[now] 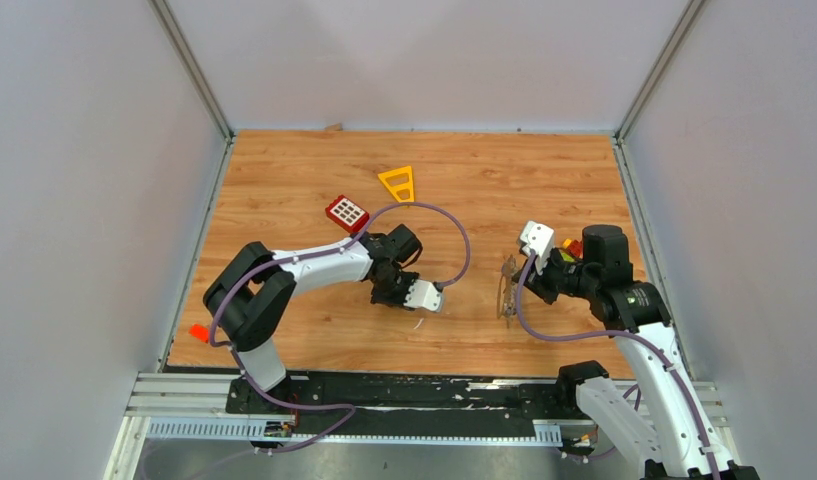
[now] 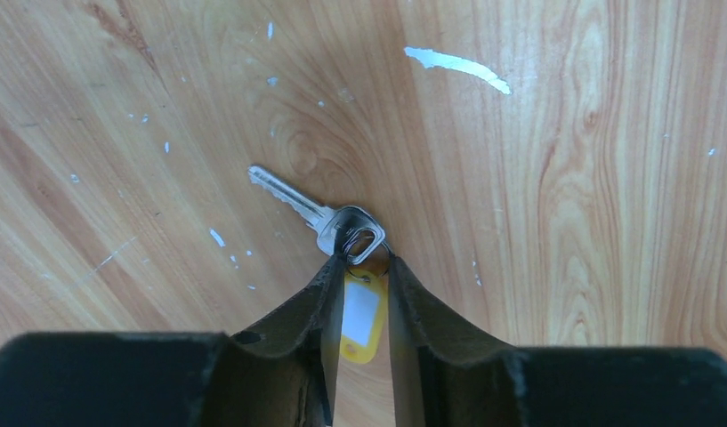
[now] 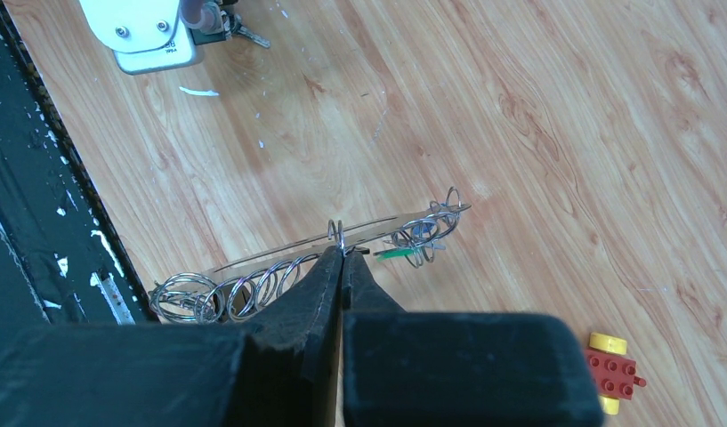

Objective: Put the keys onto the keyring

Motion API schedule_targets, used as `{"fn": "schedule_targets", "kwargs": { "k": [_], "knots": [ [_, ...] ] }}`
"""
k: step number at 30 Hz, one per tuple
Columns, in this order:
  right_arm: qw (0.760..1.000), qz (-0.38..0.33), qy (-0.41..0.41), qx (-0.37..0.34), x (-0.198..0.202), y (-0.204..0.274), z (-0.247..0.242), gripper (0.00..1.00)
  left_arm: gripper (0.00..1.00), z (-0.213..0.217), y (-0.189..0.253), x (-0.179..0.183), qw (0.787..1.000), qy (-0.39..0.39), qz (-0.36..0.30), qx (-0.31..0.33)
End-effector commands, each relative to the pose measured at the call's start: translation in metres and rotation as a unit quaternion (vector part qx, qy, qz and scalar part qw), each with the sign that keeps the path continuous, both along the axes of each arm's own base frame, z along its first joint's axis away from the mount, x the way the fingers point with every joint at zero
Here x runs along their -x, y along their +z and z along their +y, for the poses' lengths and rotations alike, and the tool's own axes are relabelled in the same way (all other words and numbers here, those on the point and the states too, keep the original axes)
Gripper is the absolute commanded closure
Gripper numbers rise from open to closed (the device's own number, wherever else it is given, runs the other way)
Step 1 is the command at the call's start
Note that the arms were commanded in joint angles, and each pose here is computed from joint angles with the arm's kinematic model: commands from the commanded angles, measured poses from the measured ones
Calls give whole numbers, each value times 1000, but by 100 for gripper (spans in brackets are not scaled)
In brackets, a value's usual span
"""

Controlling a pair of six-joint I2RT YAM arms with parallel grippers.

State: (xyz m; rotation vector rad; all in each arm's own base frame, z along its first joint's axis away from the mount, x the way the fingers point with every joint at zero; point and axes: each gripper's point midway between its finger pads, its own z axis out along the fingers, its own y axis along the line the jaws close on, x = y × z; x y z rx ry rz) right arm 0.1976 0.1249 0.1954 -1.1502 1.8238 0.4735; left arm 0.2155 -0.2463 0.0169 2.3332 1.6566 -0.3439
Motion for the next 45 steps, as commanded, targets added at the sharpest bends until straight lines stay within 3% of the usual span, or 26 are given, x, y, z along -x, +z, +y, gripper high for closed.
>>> {"fn": "schedule_targets", "kwargs": {
  "k": [1, 6, 12, 31, 34, 40, 45],
  "knots": [
    [1000, -20, 15, -9, -1, 9, 4, 100, 72, 9, -12, 13, 999, 7, 40, -24],
    [1000, -22, 14, -8, -1, 9, 4, 100, 89, 5, -3, 11, 999, 23, 38, -10],
    [1000, -22, 13, -7, -1, 8, 3, 100, 100, -2, 11, 12, 998, 39, 37, 15],
    [1000, -22, 12, -7, -2, 8, 3, 100, 100, -6, 46, 37, 993, 47, 45, 99],
    [1000, -21, 12, -7, -2, 7, 3, 100, 96, -4, 46, 36, 993, 51, 39, 99],
    [1000, -21, 12, -6, -2, 7, 3, 100, 76, 6, 35, 35, 994, 61, 30, 79],
    [1000, -20, 13, -6, -2, 6, 3, 100, 68, 13, 32, 33, 995, 65, 17, 72]
  ]
}}
